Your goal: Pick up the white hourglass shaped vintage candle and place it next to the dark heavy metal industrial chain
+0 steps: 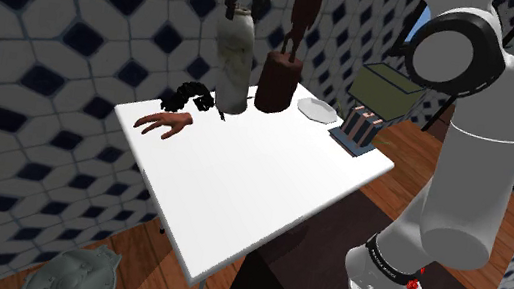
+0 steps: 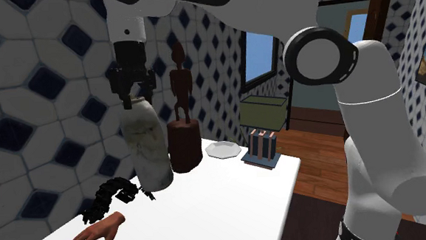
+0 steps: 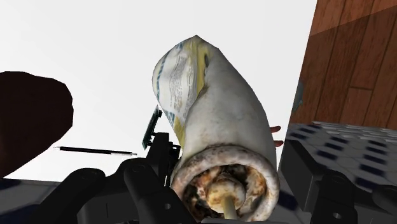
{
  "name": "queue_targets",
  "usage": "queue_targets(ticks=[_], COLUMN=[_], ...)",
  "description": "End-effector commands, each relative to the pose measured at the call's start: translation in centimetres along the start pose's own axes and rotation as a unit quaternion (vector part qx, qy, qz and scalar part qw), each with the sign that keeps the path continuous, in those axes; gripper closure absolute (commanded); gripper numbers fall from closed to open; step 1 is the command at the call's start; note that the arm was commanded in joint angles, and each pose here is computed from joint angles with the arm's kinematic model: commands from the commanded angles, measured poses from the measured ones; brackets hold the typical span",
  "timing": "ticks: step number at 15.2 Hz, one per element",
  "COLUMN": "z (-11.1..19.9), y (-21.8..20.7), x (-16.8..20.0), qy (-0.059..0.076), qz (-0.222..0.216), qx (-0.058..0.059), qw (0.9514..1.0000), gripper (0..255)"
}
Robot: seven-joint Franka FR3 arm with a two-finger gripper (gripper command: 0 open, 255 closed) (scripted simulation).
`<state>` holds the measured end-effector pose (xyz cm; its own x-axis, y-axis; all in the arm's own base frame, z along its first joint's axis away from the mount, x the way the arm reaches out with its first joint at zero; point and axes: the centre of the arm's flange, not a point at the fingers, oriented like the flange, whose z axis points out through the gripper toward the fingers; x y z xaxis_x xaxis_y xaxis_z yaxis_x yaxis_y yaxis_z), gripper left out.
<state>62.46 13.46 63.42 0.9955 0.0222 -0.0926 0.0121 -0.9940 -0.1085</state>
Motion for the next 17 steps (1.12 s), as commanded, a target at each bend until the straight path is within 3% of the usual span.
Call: queue_targets(ticks=[1, 17], z=[0.9, 9.2], y=[-0.1, 0.8], x=[0.1, 0.9], qy=[0.001, 0.001], qz=[0.000, 0.000], qx=[0.000, 0.000], qw=[1.0000, 1.0000], gripper=[255, 255])
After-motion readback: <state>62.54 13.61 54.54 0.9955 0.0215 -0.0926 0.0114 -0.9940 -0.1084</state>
